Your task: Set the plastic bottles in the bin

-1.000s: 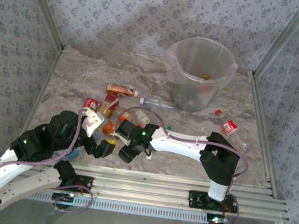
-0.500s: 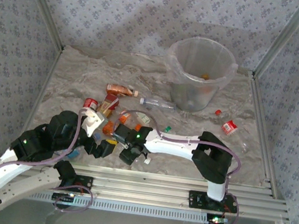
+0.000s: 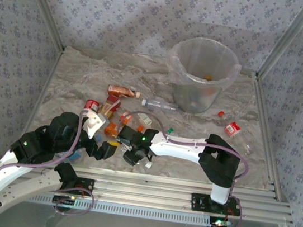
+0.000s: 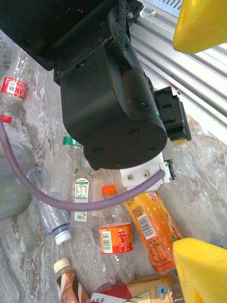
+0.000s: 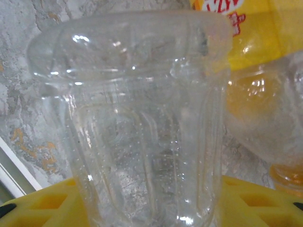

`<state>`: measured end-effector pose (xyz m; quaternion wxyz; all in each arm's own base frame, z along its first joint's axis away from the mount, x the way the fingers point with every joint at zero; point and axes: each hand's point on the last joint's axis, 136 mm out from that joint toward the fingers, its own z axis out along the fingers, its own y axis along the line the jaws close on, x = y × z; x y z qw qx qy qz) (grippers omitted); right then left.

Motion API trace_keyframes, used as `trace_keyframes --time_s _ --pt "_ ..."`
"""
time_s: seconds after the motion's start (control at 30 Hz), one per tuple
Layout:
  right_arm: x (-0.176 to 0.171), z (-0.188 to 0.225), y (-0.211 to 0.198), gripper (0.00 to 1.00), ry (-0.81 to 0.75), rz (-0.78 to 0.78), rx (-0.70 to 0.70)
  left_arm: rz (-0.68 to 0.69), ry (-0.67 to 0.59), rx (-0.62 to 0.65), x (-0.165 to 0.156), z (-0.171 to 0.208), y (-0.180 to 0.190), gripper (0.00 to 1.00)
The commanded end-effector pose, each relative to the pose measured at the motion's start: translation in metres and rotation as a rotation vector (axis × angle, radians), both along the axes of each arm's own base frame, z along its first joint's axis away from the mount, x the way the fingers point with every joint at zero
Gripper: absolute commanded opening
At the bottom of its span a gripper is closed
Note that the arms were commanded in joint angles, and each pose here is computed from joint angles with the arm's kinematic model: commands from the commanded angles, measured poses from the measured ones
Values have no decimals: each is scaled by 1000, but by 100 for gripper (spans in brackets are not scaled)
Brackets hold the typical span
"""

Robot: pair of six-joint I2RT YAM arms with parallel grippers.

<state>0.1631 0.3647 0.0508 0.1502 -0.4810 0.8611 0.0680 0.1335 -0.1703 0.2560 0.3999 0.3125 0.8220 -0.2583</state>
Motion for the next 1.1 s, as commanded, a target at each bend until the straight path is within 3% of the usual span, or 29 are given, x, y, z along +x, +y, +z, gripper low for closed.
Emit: trace_keyframes --time_s 0.0,0.33,0.57,1.07 --pt "1 20 -2 57 19 -46 79 4 -46 -63 3 19 -3 100" --pt "13 50 -47 57 39 -234 199 -56 -114 -144 24 66 -40 99" --pt "38 73 -90 56 -39 -399 187 -127 -159 -186 42 99 -76 100" --pt "72 166 -154 57 -141 -581 408 -316 -222 -286 70 143 -151 100"
